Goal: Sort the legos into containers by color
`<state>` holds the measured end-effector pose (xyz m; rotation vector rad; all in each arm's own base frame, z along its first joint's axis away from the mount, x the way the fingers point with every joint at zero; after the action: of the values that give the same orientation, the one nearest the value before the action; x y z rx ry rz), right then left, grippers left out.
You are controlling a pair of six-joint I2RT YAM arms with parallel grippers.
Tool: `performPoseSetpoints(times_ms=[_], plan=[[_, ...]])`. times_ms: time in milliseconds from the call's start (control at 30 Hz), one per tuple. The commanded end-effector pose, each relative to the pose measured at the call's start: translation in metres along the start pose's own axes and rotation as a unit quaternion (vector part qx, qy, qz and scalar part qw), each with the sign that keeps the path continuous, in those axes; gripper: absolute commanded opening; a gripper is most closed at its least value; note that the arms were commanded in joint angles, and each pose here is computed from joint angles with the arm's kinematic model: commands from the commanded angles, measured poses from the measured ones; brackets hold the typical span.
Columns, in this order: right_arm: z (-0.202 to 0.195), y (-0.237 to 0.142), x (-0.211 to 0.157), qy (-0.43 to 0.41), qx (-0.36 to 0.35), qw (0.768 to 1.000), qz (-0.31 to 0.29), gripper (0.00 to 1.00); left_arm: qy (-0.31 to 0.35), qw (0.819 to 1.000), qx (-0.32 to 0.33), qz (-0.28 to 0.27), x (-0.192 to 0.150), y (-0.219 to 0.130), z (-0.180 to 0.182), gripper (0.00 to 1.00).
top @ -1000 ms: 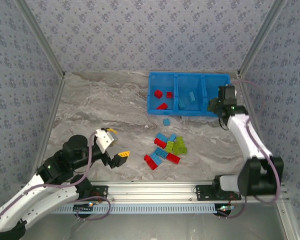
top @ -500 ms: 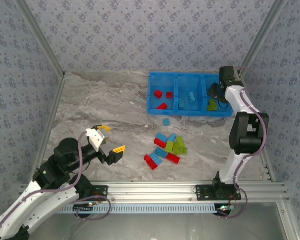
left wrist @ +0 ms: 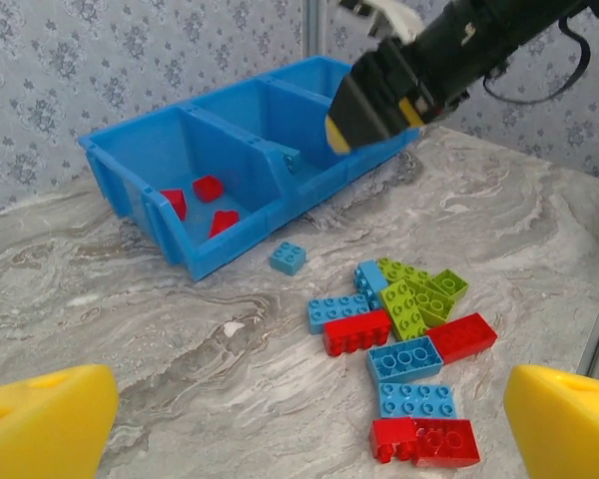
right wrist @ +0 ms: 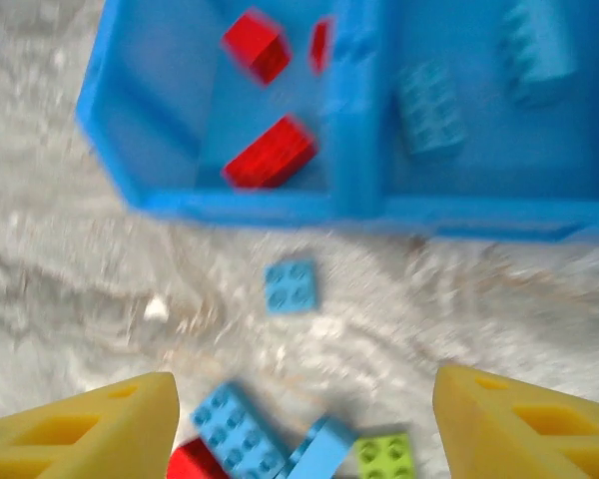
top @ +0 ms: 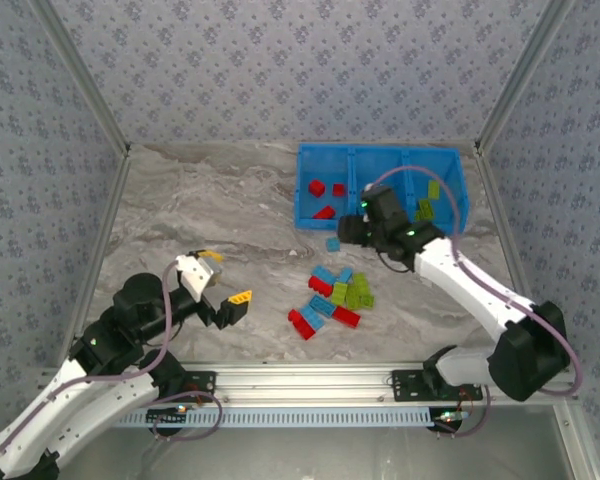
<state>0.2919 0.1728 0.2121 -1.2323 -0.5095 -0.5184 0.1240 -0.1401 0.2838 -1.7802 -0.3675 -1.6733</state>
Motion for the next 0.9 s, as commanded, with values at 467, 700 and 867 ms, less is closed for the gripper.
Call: performPoseSetpoints(times_ms=[467,700,867], plan=[[0.016,0.145,-0.026,-0.096,-0.094,0.987,0.09,0.65,0.013,0.999,-0.035,0.032,-0.008,0.007,-0.007,0.99],[0.013,0.16,-0.037,-0.085,-0.101,0.986,0.105,0.44,0.013,0.999,-0.028,0.042,-0.01,0.008,-0.005,0.99],[0.009,0.148,-0.04,-0.073,-0.103,0.987,0.1,0.35,0.013,0.999,-0.027,0.043,-0.011,0.009,-0.004,0.99]])
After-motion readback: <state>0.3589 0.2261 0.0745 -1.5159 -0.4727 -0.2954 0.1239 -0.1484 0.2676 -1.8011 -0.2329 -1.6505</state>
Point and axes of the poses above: each hand's point on the last joint's axis, 136 mm out from that joint toward the fingers, its own y axis out along the fingers, its own z axis along the line the jaws close on, x = y × z, the point moved 5 cm from there along -y, back along the fingers, and after that the axes turned 3 degrees about y, right-handed, at the moved point
